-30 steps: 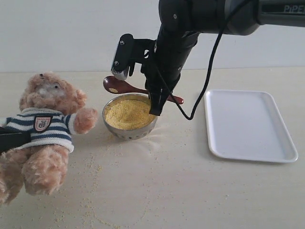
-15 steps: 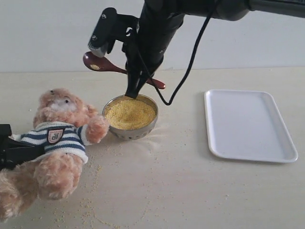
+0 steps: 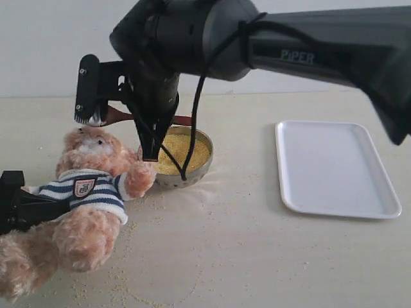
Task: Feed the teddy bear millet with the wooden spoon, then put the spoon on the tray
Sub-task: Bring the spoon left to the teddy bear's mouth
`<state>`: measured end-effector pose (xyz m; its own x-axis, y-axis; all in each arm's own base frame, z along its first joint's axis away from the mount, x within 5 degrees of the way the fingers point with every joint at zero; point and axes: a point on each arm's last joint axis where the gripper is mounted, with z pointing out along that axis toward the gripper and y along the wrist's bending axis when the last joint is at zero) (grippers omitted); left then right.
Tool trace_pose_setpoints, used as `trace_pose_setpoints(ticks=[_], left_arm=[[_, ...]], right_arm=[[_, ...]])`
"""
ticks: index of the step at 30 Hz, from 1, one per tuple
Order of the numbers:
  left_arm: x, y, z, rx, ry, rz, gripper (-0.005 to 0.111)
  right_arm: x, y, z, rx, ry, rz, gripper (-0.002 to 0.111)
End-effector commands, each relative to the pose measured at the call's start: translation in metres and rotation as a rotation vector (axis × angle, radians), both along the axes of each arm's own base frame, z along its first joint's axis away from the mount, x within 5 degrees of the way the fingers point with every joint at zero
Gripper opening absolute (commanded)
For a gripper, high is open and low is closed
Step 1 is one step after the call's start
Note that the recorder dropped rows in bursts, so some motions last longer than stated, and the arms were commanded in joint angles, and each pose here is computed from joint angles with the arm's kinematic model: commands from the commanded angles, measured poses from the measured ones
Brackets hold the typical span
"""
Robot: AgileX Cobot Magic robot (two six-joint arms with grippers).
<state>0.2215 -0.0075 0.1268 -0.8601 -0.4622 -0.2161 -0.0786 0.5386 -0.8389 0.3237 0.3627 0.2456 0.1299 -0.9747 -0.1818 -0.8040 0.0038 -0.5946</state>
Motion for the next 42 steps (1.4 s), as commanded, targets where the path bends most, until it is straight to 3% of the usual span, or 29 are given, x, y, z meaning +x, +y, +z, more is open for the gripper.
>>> trace_pose_setpoints(ticks=[1, 35, 42], left_arm=[[0.000, -0.004, 0.004, -0.046, -0.020, -0.009, 0.005], [0.000, -0.006, 0.007, -0.081, -0.042, -0.027, 0.005], [0.002, -0.005, 0.008, -0.074, -0.046, -0.031, 0.005]], right_arm=[[-0.006, 0.014, -0.005, -0.009, -0.074, 0.006, 0.000], [-0.042, 0.035, -0.007, -0.271, -0.347, 0.101, 0.000], [-0.040, 0.031, -0.002, -0.272, -0.383, 0.032, 0.000]])
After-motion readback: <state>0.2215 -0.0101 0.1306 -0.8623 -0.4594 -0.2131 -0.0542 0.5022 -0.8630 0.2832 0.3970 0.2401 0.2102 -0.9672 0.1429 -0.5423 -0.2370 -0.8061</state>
